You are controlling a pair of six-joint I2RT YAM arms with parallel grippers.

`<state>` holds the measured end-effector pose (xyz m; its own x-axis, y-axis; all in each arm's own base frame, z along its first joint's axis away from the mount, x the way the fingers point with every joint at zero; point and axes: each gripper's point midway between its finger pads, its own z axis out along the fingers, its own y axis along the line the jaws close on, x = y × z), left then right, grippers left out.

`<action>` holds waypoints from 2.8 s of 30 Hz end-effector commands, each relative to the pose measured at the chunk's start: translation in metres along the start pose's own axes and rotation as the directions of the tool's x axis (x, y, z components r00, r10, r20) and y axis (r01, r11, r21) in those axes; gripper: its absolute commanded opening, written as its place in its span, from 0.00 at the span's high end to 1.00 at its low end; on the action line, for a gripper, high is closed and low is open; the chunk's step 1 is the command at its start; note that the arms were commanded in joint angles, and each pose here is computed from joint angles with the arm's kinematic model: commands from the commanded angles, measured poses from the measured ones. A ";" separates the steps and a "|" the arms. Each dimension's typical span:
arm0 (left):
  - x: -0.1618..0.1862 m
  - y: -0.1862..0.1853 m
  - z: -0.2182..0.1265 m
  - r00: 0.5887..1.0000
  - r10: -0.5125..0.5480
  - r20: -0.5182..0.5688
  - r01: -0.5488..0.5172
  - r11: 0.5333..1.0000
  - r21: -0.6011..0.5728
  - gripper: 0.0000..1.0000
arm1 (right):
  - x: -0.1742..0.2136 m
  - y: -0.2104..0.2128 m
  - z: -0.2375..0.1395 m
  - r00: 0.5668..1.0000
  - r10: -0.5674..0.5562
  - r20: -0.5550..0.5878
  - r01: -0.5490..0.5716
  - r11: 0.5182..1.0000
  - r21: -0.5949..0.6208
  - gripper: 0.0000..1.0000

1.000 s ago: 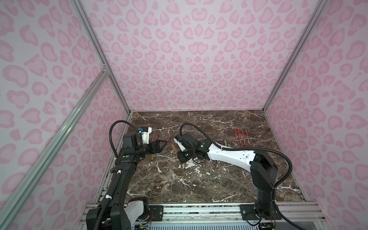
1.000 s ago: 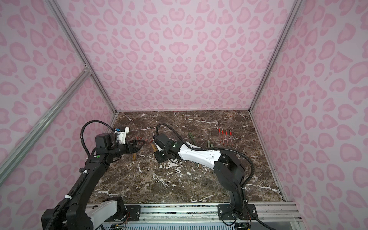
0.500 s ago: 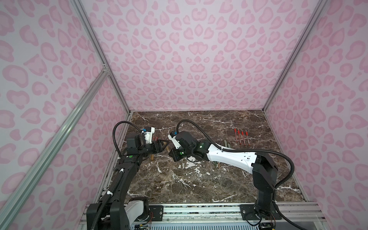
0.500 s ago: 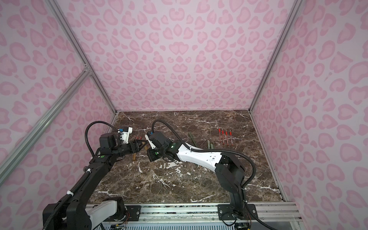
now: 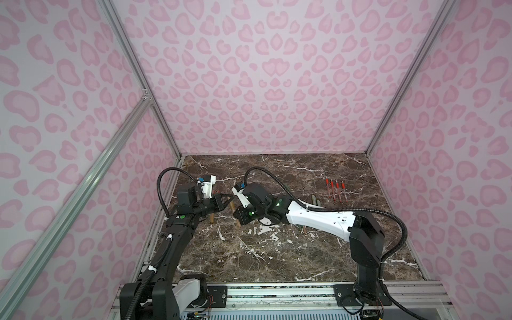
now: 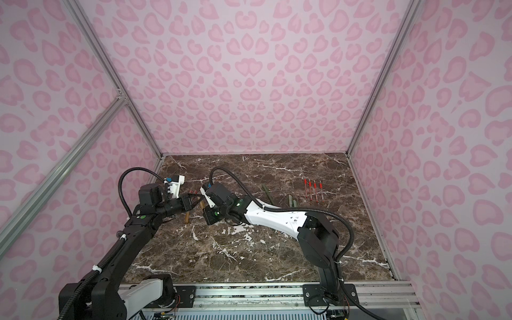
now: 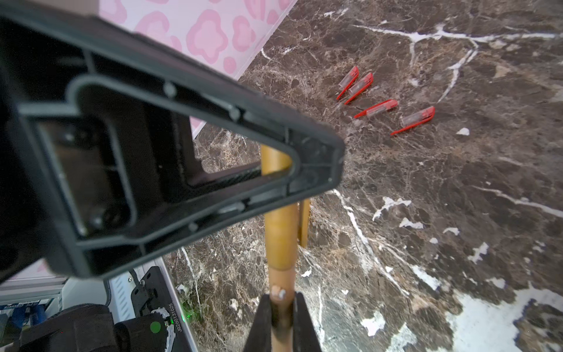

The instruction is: Open the pen caps

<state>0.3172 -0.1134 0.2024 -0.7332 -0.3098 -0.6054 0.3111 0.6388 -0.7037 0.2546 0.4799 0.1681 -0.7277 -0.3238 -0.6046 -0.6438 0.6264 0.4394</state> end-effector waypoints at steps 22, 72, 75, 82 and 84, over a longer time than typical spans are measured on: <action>-0.026 0.008 -0.010 0.997 0.034 0.072 -0.028 0.996 -0.082 0.96 | 0.061 -0.035 0.025 0.995 0.021 -0.096 -0.020 1.000 0.015 1.00; 0.067 0.172 0.031 0.874 -0.157 -0.460 -0.171 0.786 -0.594 0.93 | 0.143 -0.256 -0.208 0.922 0.385 0.037 -0.334 0.745 0.578 1.00; 0.068 0.176 0.031 0.872 -0.166 -0.460 -0.175 0.773 -0.609 0.91 | 0.152 -0.269 -0.218 0.908 0.418 0.028 -0.349 0.719 0.601 1.00; 0.071 0.183 0.030 0.865 -0.184 -0.466 -0.182 0.752 -0.634 0.85 | 0.171 -0.300 -0.232 0.872 0.488 0.022 -0.388 0.664 0.639 1.00; 0.071 0.183 0.030 0.870 -0.178 -0.460 -0.182 0.751 -0.635 0.82 | 0.175 -0.307 -0.235 0.873 0.487 0.020 -0.382 0.659 0.648 1.00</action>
<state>0.3404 -0.0434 0.0189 -0.9718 -0.0538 -0.2295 -0.0065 0.9793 -0.2025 0.2743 0.0719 0.0908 -0.9338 0.0727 -0.3503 0.0331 0.9925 0.1178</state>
